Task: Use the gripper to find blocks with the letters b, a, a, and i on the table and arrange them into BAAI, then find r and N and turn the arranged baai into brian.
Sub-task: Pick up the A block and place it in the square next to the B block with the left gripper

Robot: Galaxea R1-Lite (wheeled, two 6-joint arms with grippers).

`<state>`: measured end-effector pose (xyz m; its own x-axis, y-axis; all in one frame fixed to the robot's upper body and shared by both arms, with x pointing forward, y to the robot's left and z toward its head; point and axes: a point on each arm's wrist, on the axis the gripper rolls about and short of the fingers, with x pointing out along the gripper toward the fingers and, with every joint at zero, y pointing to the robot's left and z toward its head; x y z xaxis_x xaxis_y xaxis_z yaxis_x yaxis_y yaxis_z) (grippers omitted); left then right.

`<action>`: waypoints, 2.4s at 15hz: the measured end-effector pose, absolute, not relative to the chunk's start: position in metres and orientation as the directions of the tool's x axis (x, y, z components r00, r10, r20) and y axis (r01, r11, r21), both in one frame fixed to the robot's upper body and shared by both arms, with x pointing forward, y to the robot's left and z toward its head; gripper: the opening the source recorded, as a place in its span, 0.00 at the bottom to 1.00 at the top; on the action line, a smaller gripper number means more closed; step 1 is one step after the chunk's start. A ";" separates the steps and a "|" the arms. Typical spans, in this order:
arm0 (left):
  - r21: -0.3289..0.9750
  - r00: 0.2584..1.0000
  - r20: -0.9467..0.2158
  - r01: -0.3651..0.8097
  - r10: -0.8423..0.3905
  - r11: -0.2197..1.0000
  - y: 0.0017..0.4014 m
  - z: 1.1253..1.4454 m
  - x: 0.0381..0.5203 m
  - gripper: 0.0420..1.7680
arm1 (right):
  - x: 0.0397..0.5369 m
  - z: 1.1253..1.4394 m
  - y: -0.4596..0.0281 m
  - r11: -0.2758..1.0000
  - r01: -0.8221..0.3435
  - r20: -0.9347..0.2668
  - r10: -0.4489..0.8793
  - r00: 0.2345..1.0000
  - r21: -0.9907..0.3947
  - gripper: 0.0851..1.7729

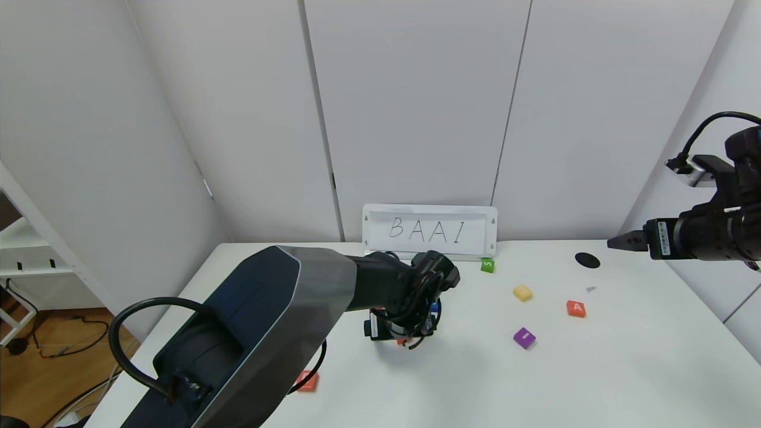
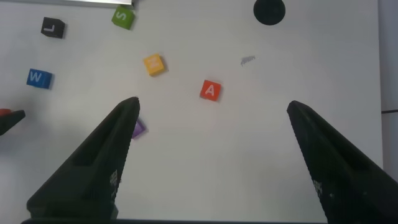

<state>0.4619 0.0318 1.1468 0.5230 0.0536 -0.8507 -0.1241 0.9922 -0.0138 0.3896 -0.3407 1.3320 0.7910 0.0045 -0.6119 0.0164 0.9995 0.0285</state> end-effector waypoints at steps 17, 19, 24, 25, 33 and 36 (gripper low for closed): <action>-0.060 0.544 -0.839 -0.144 0.028 0.988 0.031 1.146 0.466 0.26 | 0.307 1.412 -0.340 1.000 0.008 -0.341 0.002 0.940 0.028 0.96; -0.060 0.544 -0.839 -0.145 0.028 0.988 0.031 1.147 0.466 0.26 | 0.354 1.372 -0.340 1.000 0.013 -0.492 0.002 0.870 0.028 0.96; -0.060 0.544 -0.838 -0.145 0.029 0.988 0.031 1.149 0.465 0.26 | 0.389 1.334 -0.342 0.999 0.021 -0.605 0.001 0.796 0.029 0.96; -0.060 0.545 -0.838 -0.144 0.029 0.988 0.031 1.150 0.465 0.26 | 0.391 1.331 -0.342 0.999 0.021 -0.614 0.001 0.789 0.028 0.96; -0.065 0.551 -0.834 -0.145 0.026 0.987 0.032 1.157 0.464 0.26 | 0.394 1.327 -0.342 0.999 0.022 -0.625 0.001 0.781 0.028 0.96; -0.069 0.557 -0.830 -0.145 0.024 0.987 0.034 1.163 0.463 0.26 | 0.394 1.327 -0.342 0.999 0.022 -0.625 0.001 0.780 0.029 0.96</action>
<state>0.4627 0.0336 1.1631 0.5573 0.0244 -0.8299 -0.1454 0.9870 -0.0686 0.3944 -0.3422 1.3266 0.7804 0.0010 -0.6252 0.0217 0.9994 0.0286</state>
